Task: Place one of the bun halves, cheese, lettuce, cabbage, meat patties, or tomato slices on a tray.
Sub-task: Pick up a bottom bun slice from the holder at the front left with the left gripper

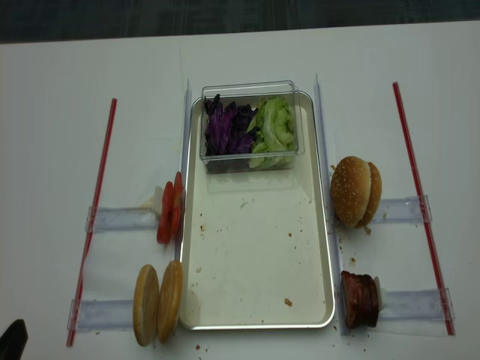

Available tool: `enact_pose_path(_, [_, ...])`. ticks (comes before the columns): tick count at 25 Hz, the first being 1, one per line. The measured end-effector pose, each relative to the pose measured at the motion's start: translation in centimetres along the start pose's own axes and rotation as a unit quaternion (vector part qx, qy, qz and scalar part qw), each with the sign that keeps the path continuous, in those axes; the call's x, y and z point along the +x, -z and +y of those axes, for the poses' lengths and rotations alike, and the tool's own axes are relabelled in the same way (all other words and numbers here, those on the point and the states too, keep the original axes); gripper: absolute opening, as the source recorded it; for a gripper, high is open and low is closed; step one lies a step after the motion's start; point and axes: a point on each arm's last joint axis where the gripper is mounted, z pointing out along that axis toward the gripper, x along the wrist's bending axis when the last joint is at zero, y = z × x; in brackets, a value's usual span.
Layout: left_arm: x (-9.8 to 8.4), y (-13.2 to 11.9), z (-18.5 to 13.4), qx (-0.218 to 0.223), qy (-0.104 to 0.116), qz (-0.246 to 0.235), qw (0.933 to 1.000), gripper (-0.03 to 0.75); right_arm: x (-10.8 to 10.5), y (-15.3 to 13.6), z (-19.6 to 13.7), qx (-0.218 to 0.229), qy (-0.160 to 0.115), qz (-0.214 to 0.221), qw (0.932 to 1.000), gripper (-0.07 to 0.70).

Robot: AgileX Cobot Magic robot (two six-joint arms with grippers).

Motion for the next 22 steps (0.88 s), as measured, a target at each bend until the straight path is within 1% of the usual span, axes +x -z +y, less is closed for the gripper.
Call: enact_pose_path(22, [0.0, 0.0, 0.0, 0.0, 0.0, 0.0, 1.0, 0.339, 0.0, 0.0, 0.0, 0.0, 0.0, 0.0, 1.0, 0.405])
